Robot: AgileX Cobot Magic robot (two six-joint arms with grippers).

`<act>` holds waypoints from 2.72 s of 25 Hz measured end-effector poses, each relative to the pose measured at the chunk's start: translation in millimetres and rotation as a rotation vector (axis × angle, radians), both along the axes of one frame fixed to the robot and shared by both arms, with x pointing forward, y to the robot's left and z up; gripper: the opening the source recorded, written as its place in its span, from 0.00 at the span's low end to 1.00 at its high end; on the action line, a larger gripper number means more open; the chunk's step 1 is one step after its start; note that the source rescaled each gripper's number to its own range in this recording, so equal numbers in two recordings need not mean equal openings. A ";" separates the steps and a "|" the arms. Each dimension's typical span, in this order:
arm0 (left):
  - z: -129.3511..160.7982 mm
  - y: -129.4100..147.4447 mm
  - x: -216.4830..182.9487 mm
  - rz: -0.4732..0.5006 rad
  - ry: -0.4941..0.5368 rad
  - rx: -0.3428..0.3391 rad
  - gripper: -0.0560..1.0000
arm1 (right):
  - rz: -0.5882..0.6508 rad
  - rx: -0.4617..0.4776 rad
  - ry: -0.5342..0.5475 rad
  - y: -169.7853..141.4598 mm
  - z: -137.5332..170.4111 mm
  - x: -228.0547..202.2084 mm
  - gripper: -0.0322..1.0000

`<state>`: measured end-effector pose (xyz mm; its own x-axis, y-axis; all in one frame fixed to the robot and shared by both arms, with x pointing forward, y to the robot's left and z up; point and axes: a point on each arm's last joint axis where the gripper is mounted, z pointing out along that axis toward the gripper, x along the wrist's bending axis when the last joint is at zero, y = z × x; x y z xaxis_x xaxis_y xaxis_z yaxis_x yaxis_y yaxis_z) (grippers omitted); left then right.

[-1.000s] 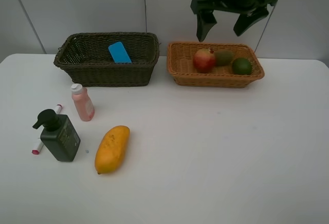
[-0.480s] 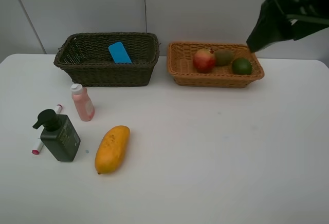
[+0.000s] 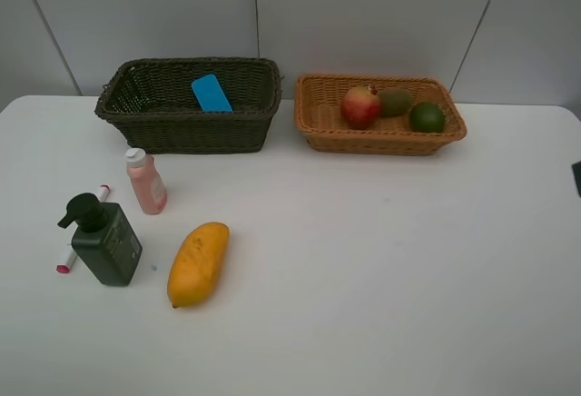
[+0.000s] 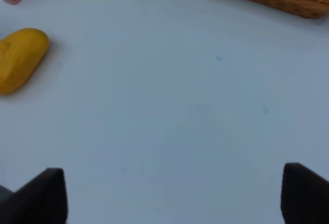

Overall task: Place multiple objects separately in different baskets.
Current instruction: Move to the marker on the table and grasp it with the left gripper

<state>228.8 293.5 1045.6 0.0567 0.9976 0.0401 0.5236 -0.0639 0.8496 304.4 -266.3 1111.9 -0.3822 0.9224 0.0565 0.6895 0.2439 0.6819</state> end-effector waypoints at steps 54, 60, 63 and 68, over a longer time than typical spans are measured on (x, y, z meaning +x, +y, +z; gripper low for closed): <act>0.0 0.0 0.0 0.000 0.000 0.000 1.00 | -0.363 0.057 -0.367 -37.1 -54.1 -73.0 1.00; 0.0 0.0 0.0 0.000 0.000 0.000 1.00 | -0.363 0.057 -0.367 -37.1 -54.1 -73.0 1.00; 0.0 0.0 0.0 0.000 0.000 0.000 1.00 | -0.363 0.057 -0.367 -37.1 -54.1 -73.0 1.00; 0.0 0.0 0.0 0.000 0.000 0.000 1.00 | -0.363 0.057 -0.367 -37.1 -54.1 -73.0 1.00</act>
<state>228.8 293.5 1045.6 0.0567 0.9976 0.0401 0.5236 -0.0639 0.8496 231.4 -303.4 1057.8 -0.0421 0.9986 0.0331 0.4359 -0.0115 0.8999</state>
